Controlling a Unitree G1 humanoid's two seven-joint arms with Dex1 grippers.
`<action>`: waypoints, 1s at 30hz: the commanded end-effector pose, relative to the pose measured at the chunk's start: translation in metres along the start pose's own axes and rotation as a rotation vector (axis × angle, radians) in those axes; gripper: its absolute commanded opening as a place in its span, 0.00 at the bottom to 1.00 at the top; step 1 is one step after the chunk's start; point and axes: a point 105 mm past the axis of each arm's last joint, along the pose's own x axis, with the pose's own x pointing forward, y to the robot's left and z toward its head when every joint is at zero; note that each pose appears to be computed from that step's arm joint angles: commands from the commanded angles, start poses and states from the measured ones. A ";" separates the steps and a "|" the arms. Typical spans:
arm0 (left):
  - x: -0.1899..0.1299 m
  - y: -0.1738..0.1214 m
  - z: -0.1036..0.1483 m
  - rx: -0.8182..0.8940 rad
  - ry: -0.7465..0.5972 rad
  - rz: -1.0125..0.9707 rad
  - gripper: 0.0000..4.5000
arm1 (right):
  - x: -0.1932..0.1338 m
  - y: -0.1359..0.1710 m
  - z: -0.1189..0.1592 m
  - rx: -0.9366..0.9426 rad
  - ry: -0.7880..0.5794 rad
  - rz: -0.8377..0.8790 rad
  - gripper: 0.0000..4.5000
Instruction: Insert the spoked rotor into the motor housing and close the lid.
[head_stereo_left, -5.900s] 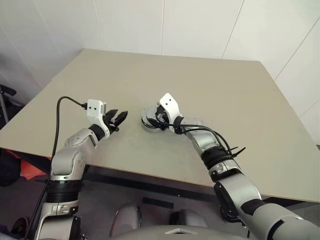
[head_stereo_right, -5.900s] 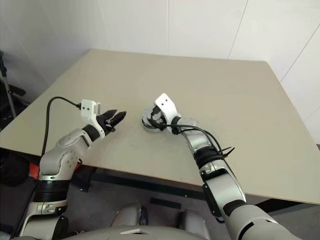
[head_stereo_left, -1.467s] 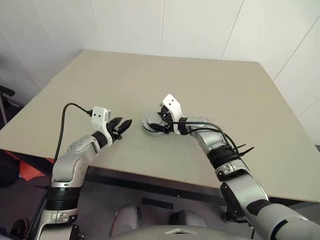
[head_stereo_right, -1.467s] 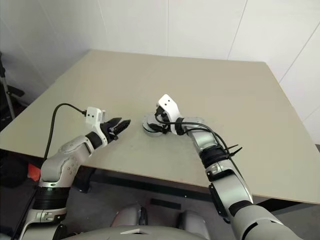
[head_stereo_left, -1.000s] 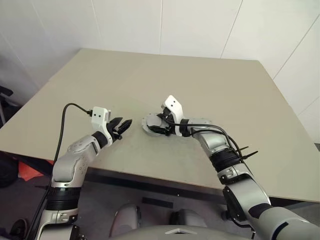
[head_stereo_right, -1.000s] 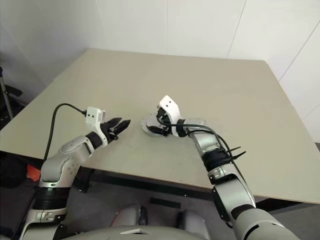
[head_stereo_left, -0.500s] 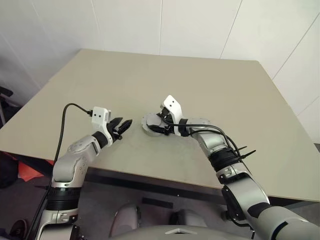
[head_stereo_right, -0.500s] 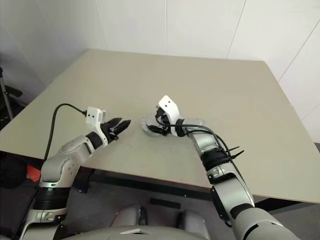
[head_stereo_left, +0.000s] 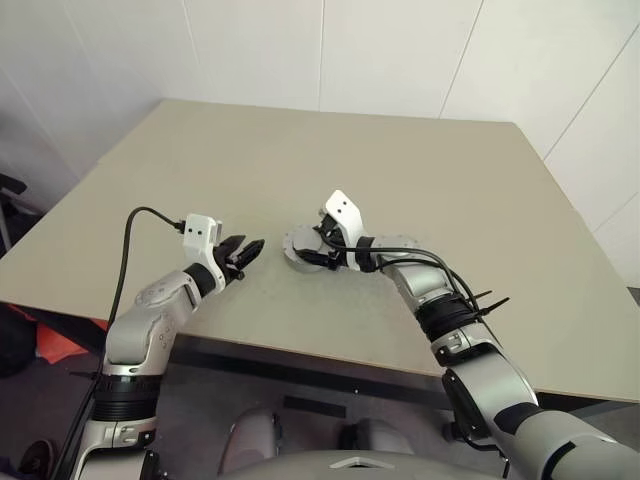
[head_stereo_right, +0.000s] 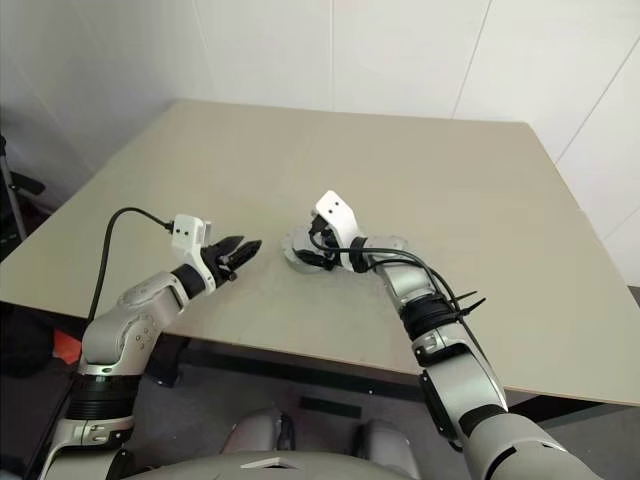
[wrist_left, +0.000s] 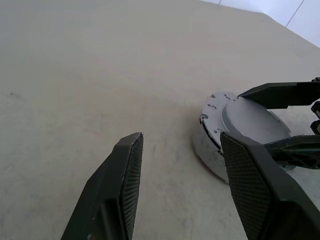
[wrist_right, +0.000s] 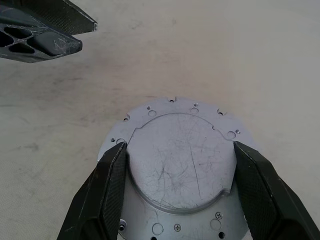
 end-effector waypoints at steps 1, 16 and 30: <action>-0.001 -0.004 0.014 0.033 -0.046 -0.011 0.58 | -0.004 -0.003 -0.031 0.002 0.127 -0.015 0.71; 0.005 -0.015 0.011 -0.005 -0.050 -0.034 0.58 | -0.009 -0.008 -0.056 -0.032 0.251 -0.048 0.71; 0.011 -0.027 0.012 -0.040 -0.061 -0.060 0.58 | -0.008 0.000 -0.056 0.110 0.243 0.003 0.71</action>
